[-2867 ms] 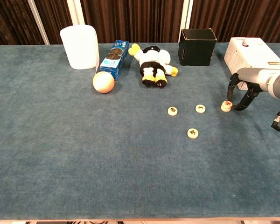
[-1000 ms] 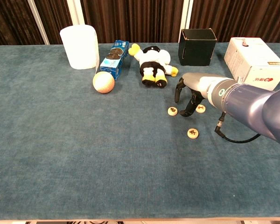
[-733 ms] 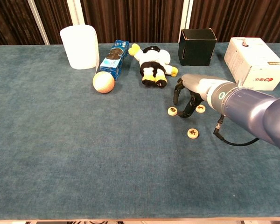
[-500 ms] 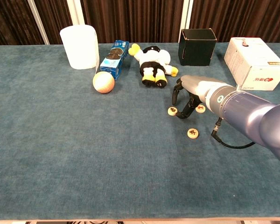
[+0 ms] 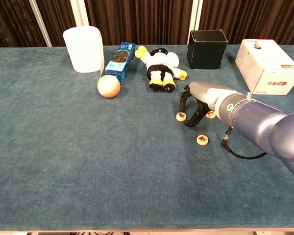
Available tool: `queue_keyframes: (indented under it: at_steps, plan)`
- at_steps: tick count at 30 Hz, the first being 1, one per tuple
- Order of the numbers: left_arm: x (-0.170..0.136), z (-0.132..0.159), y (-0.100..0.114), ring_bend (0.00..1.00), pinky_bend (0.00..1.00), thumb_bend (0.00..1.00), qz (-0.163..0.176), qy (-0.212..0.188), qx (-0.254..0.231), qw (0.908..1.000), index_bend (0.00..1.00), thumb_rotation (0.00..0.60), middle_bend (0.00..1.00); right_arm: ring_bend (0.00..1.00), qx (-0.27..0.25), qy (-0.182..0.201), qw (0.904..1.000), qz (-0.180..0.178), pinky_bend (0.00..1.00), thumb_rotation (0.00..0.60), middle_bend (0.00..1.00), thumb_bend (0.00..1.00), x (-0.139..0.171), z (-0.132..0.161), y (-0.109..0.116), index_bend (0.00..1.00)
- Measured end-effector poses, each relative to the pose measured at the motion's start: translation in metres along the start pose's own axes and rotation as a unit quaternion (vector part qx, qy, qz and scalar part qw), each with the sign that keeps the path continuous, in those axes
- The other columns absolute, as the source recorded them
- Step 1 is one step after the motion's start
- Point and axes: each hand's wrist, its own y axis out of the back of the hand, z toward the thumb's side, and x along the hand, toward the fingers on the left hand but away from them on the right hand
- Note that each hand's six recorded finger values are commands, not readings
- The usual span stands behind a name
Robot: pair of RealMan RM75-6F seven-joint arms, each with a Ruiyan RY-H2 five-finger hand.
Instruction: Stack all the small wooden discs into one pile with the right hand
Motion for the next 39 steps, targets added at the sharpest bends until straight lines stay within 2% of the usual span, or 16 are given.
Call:
queue_keyframes:
  at_steps: [39]
  plan:
    - [0.0003, -0.002, -0.001, 0.0, 0.0, 0.15, -0.007, 0.007, 0.001, 1.0, 0.07, 0.6, 0.0, 0.0, -0.014, -0.008, 0.9999, -0.002, 0.0, 0.6, 0.0, 0.41, -0.0027, -0.0014, 0.0011, 0.52]
